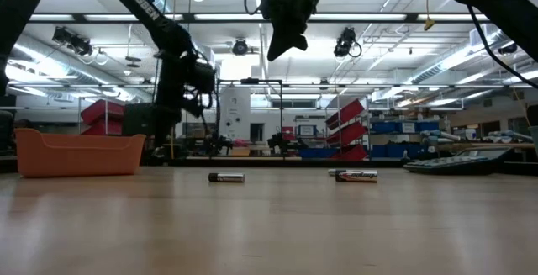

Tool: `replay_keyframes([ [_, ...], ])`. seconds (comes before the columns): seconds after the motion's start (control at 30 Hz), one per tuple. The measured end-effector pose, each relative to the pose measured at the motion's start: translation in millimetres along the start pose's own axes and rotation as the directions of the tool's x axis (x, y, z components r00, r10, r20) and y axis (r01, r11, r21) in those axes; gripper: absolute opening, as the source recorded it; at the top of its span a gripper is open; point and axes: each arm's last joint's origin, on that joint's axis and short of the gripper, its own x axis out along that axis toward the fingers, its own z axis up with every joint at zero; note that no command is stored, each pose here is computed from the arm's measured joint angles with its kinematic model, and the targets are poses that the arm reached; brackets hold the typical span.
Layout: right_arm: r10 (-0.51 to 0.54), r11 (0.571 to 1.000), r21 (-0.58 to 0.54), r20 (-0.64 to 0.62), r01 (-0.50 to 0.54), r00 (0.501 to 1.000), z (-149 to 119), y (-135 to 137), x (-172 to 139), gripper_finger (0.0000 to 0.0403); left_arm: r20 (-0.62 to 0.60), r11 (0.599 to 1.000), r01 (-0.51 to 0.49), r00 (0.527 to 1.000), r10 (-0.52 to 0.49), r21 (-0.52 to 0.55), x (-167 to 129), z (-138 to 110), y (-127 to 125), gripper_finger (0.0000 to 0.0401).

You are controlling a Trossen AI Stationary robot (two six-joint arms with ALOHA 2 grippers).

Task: Sort batteries
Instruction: Put the silver battery into the orange bin

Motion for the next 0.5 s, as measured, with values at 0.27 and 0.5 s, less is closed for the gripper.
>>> replay_keyframes([
  [0.27,-0.1,0.99,0.104,-0.001,0.099,0.995,-4,-22,22,0.0001,0.325,0.992,0.06,0.946,-0.021,-0.112,-59,-12,7,0.0001],
  [0.5,-0.109,0.985,0.154,0.175,0.082,0.978,-3,-34,72,0.0001,0.698,0.98,-0.009,0.7,0.149,-0.2,-118,-61,-4,0.0],
])
